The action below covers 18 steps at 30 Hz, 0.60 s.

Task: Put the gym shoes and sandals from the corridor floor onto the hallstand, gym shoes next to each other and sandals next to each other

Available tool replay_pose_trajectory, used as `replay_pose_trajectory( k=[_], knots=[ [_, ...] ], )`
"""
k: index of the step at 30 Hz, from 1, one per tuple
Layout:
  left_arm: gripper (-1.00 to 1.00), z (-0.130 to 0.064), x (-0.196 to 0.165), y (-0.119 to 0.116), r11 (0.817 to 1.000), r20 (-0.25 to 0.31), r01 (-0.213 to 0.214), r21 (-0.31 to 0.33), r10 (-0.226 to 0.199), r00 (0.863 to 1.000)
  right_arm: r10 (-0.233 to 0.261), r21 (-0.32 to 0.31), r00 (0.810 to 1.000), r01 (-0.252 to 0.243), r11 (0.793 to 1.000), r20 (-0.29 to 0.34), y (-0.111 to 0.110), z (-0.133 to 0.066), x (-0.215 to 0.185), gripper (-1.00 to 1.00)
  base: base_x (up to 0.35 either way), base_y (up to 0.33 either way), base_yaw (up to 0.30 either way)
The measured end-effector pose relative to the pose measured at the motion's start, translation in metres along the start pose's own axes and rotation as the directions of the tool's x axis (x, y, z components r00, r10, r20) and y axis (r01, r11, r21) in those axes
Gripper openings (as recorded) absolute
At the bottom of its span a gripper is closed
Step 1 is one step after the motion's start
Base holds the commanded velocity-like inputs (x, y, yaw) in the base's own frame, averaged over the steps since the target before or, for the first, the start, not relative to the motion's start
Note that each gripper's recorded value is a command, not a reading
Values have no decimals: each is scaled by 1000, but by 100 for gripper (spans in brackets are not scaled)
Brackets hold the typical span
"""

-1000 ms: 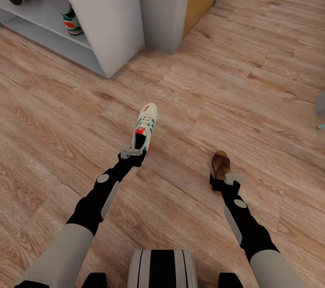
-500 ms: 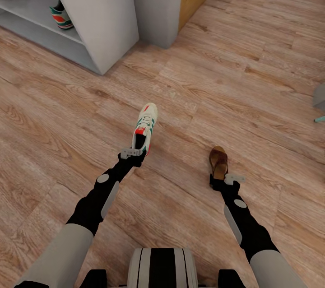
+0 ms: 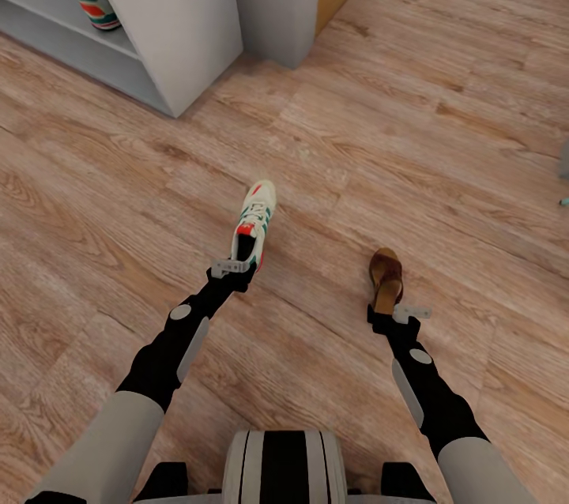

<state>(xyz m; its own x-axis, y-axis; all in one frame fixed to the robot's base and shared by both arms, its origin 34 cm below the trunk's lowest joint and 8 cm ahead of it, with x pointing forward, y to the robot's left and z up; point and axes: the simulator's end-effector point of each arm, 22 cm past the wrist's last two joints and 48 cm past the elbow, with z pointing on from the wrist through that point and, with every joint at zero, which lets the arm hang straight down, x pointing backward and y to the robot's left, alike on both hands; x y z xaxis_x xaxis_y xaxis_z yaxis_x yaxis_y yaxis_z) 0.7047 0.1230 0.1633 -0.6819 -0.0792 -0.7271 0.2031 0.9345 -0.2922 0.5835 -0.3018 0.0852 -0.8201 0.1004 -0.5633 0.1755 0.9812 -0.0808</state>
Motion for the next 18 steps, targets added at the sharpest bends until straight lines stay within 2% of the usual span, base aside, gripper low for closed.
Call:
replay_pose_trajectory(
  k=[5, 18],
  knots=[
    [-100, 4, 18, 3, 1000, -24, 9, -2, -9, 1000, -3, 2, 1000, 3, 1000, -25, -1, 5, 16, 100, 0, 0, 0],
    [-100, 7, 36, 5, 1000, -47, 19, -3, -20, 999, -7, 5, 999, 7, 1000, -51, -2, 9, 33, 100, 0, 0, 0]
  ],
)
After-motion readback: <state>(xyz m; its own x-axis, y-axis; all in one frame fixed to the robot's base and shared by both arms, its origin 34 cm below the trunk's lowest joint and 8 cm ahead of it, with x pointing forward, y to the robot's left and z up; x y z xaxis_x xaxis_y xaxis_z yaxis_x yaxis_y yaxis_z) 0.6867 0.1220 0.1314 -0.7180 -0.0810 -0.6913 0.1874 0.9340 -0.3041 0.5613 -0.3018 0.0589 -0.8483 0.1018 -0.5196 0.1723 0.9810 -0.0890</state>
